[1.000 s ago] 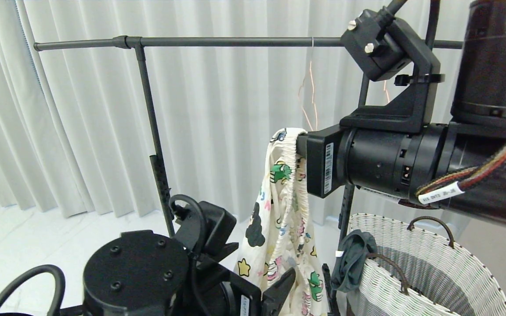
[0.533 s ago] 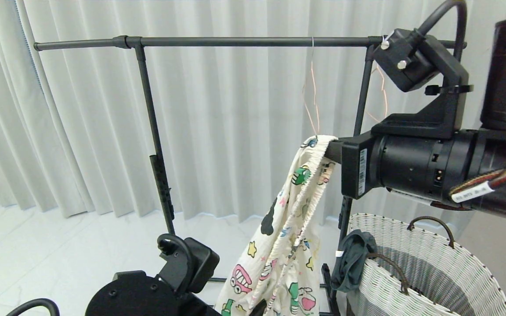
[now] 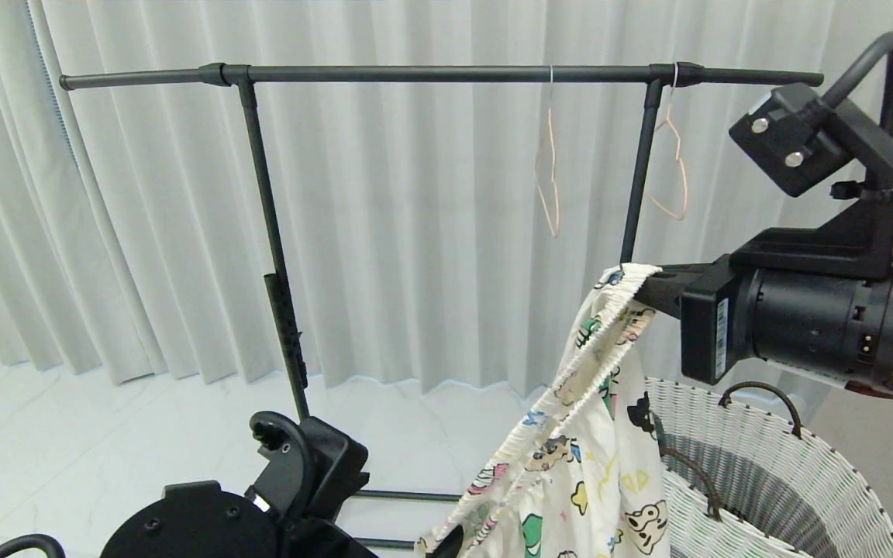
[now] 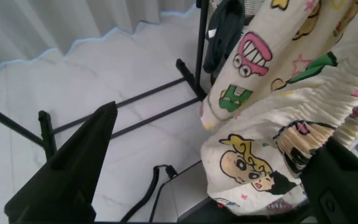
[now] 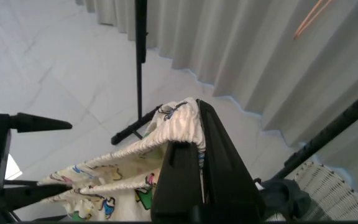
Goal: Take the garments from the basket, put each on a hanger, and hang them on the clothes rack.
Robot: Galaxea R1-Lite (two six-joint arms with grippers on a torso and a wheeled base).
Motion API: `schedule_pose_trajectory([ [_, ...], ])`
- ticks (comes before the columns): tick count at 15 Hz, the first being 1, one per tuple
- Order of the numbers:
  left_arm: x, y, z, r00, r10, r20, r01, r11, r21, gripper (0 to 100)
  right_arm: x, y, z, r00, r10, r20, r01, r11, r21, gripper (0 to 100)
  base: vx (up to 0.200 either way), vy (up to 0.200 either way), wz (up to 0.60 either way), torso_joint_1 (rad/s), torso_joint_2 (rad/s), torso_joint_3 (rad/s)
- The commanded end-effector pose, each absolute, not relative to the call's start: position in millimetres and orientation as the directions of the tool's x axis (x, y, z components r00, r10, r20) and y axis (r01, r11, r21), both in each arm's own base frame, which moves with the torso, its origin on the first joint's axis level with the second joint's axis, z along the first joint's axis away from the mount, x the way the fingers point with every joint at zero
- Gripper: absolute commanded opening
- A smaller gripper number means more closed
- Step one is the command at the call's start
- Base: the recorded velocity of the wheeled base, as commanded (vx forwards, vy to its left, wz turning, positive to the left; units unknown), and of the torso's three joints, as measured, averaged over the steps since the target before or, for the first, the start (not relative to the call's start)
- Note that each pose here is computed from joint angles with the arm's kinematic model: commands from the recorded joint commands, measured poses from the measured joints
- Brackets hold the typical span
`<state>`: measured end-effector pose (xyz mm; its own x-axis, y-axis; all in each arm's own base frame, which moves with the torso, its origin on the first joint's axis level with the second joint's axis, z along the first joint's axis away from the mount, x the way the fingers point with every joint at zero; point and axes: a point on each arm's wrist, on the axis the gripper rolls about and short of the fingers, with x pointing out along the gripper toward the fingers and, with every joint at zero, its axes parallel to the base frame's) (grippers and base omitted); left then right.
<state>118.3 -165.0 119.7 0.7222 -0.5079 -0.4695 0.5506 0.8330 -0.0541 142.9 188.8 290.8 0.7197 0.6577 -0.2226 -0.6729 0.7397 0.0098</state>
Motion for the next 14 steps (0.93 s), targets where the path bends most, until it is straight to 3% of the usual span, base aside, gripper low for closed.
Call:
schedule_pose_trajectory([
  [1, 117.7, -163.7, 121.0, 0.725, -0.509, -0.464, 0.55, 0.834, -0.056, 100, 139.5, 180.7, 295.7, 0.729, 0.652, -0.209, -0.665, 0.747, 0.012, 0, 0.0, 0.0, 0.0, 0.0, 0.0, 0.0],
  [2, 117.4, -163.1, 121.3, 0.727, -0.507, -0.463, 0.547, 0.835, -0.056, 0, 138.5, 177.0, 296.7, 0.732, 0.647, -0.212, -0.66, 0.751, 0.011, 0, 0.0, 0.0, 0.0, 0.0, 0.0, 0.0],
  [5, 117.8, -162.5, 123.3, 0.757, -0.479, -0.445, 0.521, 0.853, -0.031, 0, 137.9, 164.6, 298.9, 0.751, 0.621, -0.224, -0.636, 0.772, 0.009, 0, 0.0, 0.0, 0.0, 0.0, 0.0, 0.0],
  [9, 116.4, -157.8, 151.6, 0.816, -0.489, -0.309, 0.516, 0.856, 0.008, 0, 129.6, 151.4, 287.6, 0.749, 0.605, -0.269, -0.629, 0.778, -0.001, 0, 0.0, 0.0, 0.0, 0.0, 0.0, 0.0],
  [12, 126.3, -155.9, 187.2, 0.832, -0.443, -0.334, 0.475, 0.88, 0.015, 0, 120.2, 140.4, 276.6, 0.744, 0.603, -0.289, -0.639, 0.768, -0.04, 0, 0.0, 0.0, 0.0, 0.0, 0.0, 0.0],
  [14, 129.6, -160.8, 234.3, 0.816, -0.437, -0.378, 0.466, 0.885, -0.015, 0, 116.4, 135.8, 277.5, 0.745, 0.605, -0.279, -0.642, 0.765, -0.055, 0, 0.0, 0.0, 0.0, 0.0, 0.0, 0.0],
])
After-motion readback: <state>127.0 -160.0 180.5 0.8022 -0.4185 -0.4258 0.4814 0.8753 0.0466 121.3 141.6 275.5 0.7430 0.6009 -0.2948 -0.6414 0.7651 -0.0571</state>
